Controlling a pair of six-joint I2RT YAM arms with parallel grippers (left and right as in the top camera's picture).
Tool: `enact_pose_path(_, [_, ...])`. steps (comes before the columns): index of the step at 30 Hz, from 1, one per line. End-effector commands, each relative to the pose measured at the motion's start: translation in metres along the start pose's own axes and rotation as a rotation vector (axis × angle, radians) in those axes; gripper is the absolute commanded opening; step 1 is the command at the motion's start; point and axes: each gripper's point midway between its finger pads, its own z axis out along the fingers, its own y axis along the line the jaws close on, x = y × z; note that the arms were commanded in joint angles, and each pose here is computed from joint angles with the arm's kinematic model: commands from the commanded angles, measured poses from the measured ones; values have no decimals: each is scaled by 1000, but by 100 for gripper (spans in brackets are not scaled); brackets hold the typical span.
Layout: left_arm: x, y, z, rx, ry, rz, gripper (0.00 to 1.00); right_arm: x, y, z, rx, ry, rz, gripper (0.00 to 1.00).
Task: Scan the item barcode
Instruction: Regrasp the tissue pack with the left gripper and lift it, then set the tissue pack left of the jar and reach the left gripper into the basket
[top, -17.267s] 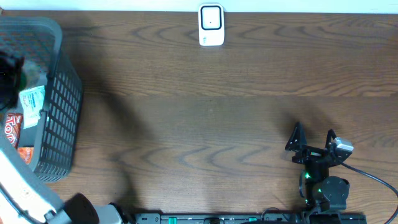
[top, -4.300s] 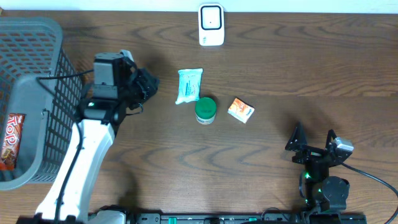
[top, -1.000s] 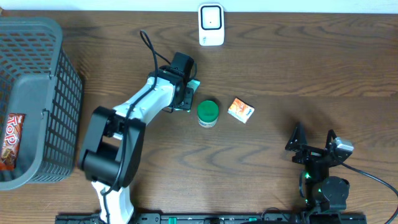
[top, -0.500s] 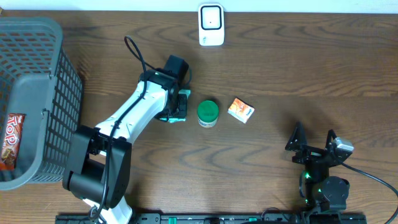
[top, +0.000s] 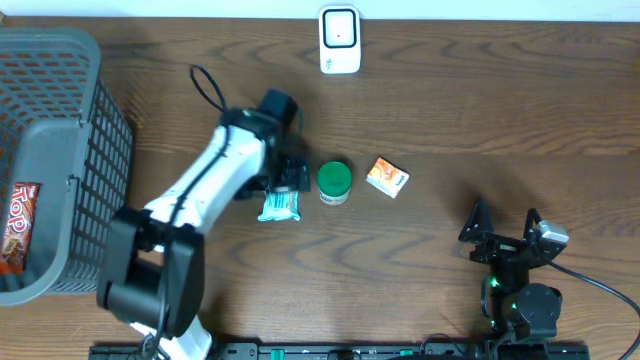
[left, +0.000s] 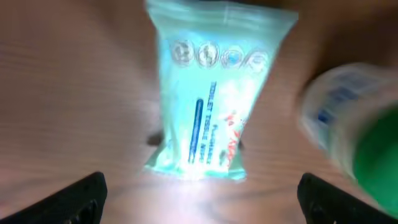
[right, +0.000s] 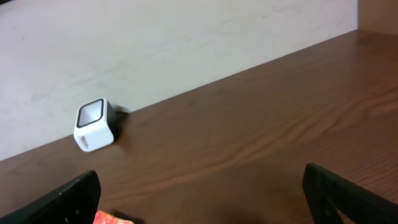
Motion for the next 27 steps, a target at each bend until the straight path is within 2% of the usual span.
enact_pose_path(1, [-55,13,-119,47,-332,-23,98,0,-1,0,6,-2,6,99])
enact_pose_path(5, [-82,61,-238,39,-627,-113,98,0,-1,0,6,-2,6,99])
enact_pose_path(8, [-85,116,-297,3,-774,-221,98,0,-1,0,6,-2,6,99])
enact_pose_path(11, [-75,171,-307,-64,-780,-345,98,0,-1,0,6,-2,6,99])
enact_pose_path(17, [-37,295,-295,-219,-695,-645,98,0,-1,0,6,-2,6,99])
enact_pose_path(23, [1,374,-284,-293,-646,-878,98,0,-1,0,6,-2,6,99])
enact_pose_path(27, [12,406,-270,-321,-633,-942,98,0,-1,0,6,-2,6,99])
